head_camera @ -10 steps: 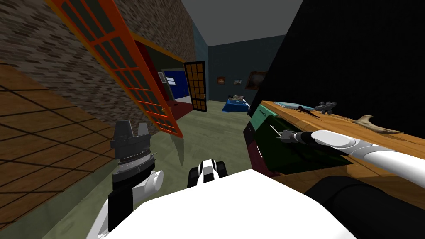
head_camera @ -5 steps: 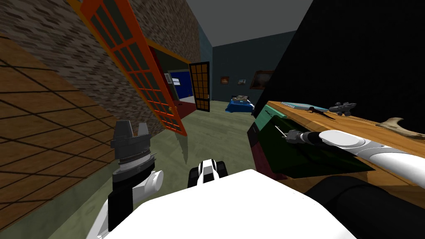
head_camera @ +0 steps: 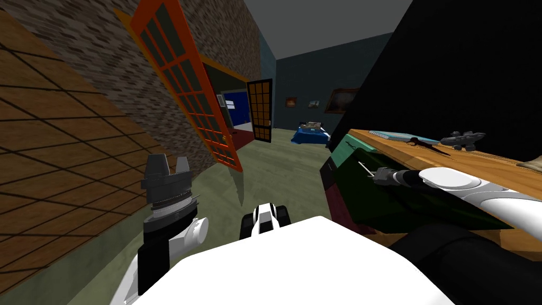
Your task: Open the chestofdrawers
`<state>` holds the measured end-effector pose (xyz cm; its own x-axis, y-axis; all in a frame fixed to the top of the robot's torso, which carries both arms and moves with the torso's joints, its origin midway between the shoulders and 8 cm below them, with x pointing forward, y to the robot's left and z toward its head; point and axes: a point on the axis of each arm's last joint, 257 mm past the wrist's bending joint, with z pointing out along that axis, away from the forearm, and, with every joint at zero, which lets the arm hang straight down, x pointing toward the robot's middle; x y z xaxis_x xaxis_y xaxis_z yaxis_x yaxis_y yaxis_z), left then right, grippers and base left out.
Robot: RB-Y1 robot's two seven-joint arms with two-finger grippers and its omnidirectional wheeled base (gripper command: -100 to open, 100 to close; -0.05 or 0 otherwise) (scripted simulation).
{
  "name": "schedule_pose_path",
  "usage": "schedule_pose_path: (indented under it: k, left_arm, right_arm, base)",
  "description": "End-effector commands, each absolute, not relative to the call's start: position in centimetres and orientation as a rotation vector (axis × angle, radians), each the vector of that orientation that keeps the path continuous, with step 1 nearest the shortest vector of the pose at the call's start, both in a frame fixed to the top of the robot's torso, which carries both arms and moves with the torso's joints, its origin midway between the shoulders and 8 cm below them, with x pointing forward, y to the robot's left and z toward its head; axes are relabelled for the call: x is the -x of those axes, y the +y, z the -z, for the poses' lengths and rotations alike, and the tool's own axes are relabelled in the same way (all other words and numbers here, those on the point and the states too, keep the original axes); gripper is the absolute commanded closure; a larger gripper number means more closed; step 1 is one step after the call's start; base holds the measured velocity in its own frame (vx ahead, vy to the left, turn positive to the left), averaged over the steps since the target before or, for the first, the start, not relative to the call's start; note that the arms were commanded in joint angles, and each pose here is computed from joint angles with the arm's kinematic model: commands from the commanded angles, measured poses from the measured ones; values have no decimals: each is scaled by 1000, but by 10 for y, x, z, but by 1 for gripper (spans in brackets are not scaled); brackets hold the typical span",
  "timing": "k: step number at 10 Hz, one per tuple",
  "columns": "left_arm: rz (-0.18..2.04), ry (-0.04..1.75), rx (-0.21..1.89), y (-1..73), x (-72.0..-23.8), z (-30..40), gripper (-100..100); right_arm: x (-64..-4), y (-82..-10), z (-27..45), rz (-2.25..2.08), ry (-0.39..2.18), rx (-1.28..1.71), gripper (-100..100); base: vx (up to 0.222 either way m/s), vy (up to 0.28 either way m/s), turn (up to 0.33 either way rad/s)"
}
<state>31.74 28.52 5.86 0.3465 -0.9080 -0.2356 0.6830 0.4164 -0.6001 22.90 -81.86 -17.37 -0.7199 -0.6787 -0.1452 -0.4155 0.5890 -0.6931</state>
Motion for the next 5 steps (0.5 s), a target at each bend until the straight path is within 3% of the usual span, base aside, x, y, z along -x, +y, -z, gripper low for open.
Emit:
schedule_pose_path:
  k: [1, 5]
  left_arm:
    - [1075, 594, 437, 285, -317, -59, 0]
    - [1075, 594, 437, 285, -317, -59, 0]
  right_arm:
    - [-224, -831, 167, 932, 2425, 861, 100]
    - [-205, -845, 169, 941, 2455, 814, 100]
  base:
    - [-13, 63, 95]
    - [-6, 47, 69]
